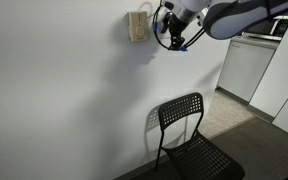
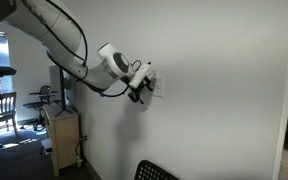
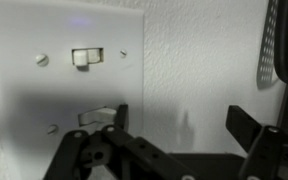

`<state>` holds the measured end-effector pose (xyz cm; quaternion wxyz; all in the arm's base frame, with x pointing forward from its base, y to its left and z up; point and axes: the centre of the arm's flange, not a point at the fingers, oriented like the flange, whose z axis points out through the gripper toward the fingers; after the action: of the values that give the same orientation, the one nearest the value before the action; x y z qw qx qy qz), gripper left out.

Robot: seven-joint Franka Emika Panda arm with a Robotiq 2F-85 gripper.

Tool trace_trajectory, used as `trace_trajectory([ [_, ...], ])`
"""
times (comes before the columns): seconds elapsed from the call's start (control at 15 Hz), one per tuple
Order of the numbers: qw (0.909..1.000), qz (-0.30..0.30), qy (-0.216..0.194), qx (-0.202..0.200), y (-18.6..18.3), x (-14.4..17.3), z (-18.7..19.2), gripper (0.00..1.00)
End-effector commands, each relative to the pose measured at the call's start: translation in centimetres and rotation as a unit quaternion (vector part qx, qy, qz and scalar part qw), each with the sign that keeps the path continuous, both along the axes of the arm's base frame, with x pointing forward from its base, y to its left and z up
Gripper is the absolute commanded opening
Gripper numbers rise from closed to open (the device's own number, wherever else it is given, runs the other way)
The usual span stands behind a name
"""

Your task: Switch on the light

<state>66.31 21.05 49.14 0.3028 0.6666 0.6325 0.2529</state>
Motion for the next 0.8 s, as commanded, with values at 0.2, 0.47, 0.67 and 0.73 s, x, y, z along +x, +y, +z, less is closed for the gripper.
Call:
trace_trajectory([
  [0.2, 0.9989, -0.002, -0.043, -0.02, -0.1, 0.7, 1.8, 1.0],
  [0.47, 0.9982, -0.003, -0.051, -0.031, 0.0, 0.5, 2.7, 1.0],
  [0.67, 0.9978, -0.005, -0.053, -0.039, 0.0, 0.4, 3.2, 1.0],
  [0.73, 0.9975, -0.003, -0.057, -0.041, 0.0, 0.4, 3.7, 1.0],
])
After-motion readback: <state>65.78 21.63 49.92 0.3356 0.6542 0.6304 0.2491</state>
